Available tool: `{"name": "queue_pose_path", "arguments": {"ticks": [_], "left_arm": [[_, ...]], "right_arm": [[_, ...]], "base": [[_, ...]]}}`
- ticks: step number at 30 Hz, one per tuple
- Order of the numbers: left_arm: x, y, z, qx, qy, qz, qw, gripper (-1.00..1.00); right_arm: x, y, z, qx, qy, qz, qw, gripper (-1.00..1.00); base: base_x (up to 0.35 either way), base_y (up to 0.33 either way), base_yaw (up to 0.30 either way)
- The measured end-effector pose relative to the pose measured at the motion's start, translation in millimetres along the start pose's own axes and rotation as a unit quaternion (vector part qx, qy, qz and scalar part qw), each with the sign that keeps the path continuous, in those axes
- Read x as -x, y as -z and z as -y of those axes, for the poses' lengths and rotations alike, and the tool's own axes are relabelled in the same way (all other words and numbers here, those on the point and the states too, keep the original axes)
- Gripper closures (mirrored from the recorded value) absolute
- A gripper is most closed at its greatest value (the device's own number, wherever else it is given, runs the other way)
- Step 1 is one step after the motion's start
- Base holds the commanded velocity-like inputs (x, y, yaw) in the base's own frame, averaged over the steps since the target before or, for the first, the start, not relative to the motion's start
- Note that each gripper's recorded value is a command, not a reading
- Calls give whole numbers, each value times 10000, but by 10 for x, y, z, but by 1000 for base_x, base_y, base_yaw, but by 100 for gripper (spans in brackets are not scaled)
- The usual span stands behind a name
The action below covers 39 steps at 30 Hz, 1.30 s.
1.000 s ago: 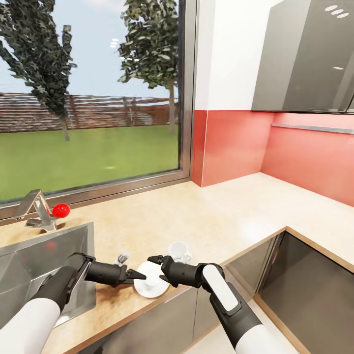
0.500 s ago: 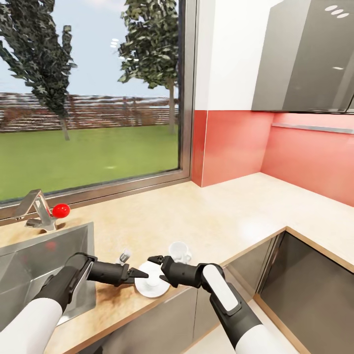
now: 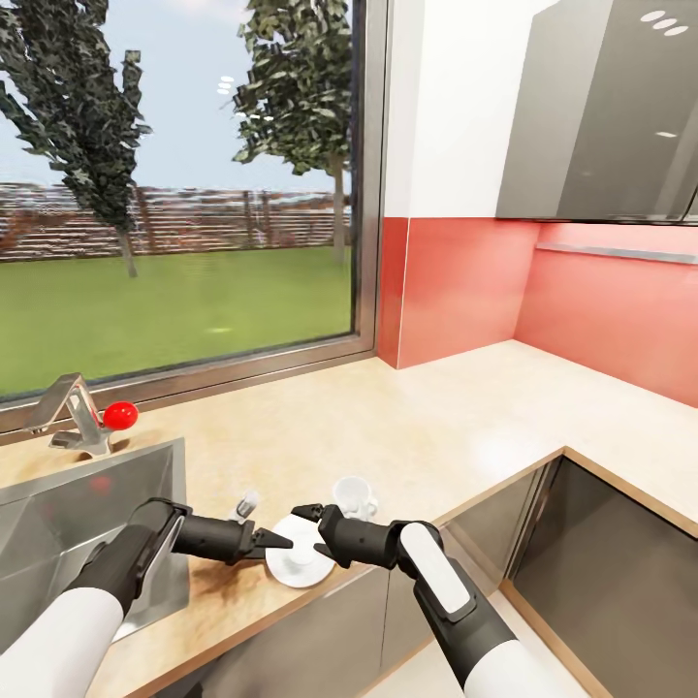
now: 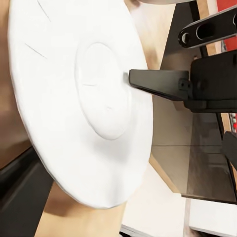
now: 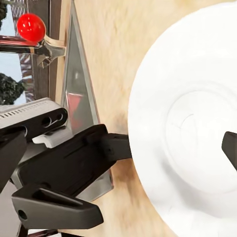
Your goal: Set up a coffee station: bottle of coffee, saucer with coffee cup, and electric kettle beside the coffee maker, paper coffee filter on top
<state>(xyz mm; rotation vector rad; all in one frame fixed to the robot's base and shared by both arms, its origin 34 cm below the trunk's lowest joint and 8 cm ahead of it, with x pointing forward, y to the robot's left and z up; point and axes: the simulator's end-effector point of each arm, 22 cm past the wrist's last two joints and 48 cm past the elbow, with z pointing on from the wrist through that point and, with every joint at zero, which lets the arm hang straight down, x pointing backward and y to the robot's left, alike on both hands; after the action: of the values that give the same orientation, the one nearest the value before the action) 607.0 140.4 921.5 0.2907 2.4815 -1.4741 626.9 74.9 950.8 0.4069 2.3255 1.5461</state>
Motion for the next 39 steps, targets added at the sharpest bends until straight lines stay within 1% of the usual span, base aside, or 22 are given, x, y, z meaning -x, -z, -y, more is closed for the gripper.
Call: {"name": "queue_pose_path", "arguments": {"ticks": [7, 14, 15, 22, 39], "left_arm": [[-9, -63, 42, -48, -8, -31, 10000, -100], [-8, -70, 50, -58, -8, -32, 10000, -100], [-8, -70, 50, -58, -8, -32, 10000, 100], [-20, -63, 14, 6, -38, -52, 10000, 100], [-13, -55, 20, -14, -1, -34, 10000, 100]], "right_arm": [[5, 3, -5, -7, 28, 6, 10000, -100], [5, 3, -6, -7, 31, 7, 10000, -100], [5, 3, -6, -7, 31, 7, 10000, -100], [16, 9, -33, 9, 73, 21, 10000, -100], [19, 9, -41, 23, 60, 25, 10000, -100]], "base": [[0, 0, 0], [0, 0, 0], [0, 0, 0], [0, 0, 0], [0, 0, 0]]}}
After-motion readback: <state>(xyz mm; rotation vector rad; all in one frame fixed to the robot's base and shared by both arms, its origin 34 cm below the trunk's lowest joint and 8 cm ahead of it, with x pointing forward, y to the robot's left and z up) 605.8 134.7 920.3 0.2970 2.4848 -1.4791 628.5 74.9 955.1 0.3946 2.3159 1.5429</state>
